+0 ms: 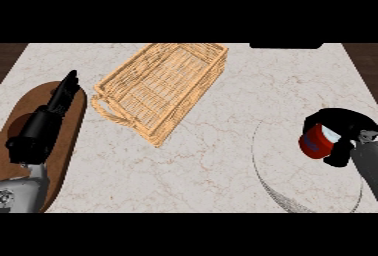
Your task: Pick the can from the placemat and place it in the basket
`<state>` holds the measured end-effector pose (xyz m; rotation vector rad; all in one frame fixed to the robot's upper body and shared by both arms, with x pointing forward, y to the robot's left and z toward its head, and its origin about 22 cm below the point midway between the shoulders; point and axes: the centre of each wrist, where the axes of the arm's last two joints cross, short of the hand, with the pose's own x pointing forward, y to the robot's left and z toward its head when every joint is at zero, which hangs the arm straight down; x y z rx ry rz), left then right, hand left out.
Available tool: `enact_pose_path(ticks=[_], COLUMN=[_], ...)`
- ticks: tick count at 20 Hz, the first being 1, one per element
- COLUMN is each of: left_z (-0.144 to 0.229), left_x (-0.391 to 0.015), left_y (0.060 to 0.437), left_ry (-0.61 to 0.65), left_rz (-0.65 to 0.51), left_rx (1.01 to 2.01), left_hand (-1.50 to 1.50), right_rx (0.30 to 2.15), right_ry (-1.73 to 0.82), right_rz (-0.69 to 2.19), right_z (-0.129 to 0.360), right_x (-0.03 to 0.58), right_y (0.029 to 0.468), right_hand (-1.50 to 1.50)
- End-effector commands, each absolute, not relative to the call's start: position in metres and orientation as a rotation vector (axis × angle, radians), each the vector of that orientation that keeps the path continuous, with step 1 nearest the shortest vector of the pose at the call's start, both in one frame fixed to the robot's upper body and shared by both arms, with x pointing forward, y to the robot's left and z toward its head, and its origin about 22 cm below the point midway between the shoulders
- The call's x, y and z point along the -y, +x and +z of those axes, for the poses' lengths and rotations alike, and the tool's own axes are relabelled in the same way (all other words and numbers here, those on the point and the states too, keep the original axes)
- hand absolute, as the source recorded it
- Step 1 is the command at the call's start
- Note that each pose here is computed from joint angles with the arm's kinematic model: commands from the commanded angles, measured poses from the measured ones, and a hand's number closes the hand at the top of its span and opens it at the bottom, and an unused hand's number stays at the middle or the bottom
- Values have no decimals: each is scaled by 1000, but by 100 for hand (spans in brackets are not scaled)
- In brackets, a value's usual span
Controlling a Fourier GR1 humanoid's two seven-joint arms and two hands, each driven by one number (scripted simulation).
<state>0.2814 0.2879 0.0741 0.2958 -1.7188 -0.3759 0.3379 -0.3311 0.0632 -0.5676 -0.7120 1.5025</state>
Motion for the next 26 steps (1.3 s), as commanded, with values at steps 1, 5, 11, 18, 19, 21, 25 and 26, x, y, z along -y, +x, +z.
enact_pose_path(ticks=[1,5,11,18,19,21,25,26], left_z=[56,61,68,76,74,65,67,77], left_x=[-296,-288,-310,-305,-298,-291,-299,-303], left_y=[287,292,283,283,283,288,281,290], left_ry=[279,282,338,331,303,315,309,310], left_rz=[-383,-367,-337,-370,-365,-354,-371,-369], left_rx=[1707,1715,1687,1711,1709,1707,1699,1712], left_hand=[0,0,0,0,0,0,0,0], right_rx=[731,763,590,651,696,810,1166,1267], right_ry=[-590,-608,-913,-1180,-1231,-1265,-1326,-1267], right_rz=[1543,1586,972,768,727,622,368,311], right_z=[41,42,18,30,53,70,133,148], right_x=[329,315,296,201,204,185,180,170], right_y=[338,347,318,283,283,279,285,282], right_hand=[150,150,150,150,150,150,150,150])
